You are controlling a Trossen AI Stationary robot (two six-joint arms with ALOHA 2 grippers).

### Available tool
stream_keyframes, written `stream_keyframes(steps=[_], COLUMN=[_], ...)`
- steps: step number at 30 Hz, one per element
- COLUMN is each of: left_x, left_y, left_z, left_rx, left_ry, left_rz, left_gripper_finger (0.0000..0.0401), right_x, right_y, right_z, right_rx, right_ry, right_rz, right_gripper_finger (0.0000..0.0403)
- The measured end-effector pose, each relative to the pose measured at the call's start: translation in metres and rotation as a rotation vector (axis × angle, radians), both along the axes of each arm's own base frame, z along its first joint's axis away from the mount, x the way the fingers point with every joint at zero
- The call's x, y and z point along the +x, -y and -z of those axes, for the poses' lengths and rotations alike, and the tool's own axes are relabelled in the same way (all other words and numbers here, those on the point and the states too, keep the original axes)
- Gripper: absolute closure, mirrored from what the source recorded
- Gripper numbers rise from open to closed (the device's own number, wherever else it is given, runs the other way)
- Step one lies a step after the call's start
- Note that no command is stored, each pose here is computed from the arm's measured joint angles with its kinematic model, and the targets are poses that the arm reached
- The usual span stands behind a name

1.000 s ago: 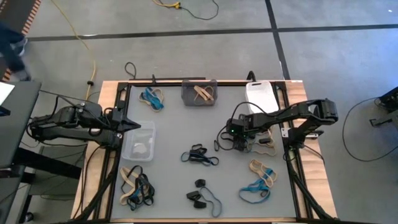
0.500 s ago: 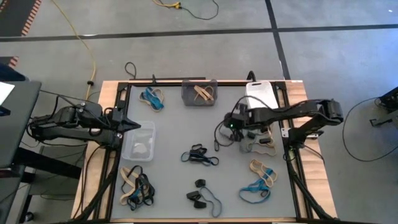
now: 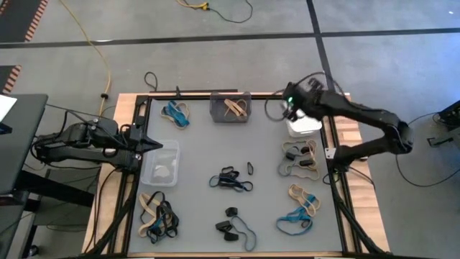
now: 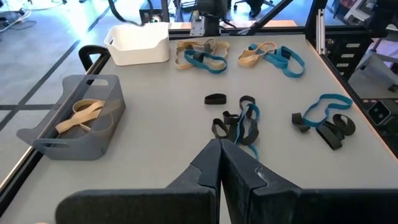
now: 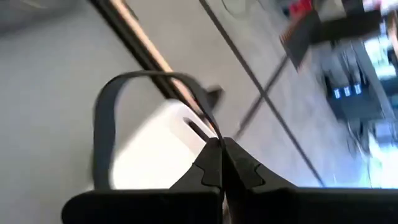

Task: Sort rubber bands into baskets
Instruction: Put the black rubber band into the white bin

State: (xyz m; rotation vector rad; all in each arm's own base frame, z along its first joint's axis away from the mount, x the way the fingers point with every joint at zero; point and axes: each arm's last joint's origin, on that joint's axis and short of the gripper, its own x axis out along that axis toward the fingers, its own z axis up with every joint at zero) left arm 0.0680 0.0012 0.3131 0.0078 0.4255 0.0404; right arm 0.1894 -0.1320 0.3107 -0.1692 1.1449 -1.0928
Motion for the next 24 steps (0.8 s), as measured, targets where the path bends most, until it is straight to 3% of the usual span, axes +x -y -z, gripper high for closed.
stream_keyframes(steps=[8,15,24], left_x=[0.0,0.0,0.0], left_y=[0.0,0.0,0.0], left_z=[0.0,0.0,0.0], left_rx=[0.0,0.0,0.0], left_ry=[0.0,-0.001,-0.001], left_rz=[0.0,0.001,0.0], left_gripper_finger=[0.0401,0.0401,0.0401], right_x=[-0.027,-0.028,-0.015], right_y=[0.043,0.062,0.065], right_z=[0.018,0.047,0.067], right_rx=[0.224,0.389,0.447], right_ry=[0.069,0.015,-0.056], right_rz=[0.193,0.294,0.305], right_gripper_finger=[0.0358,0.0327,0.0263])
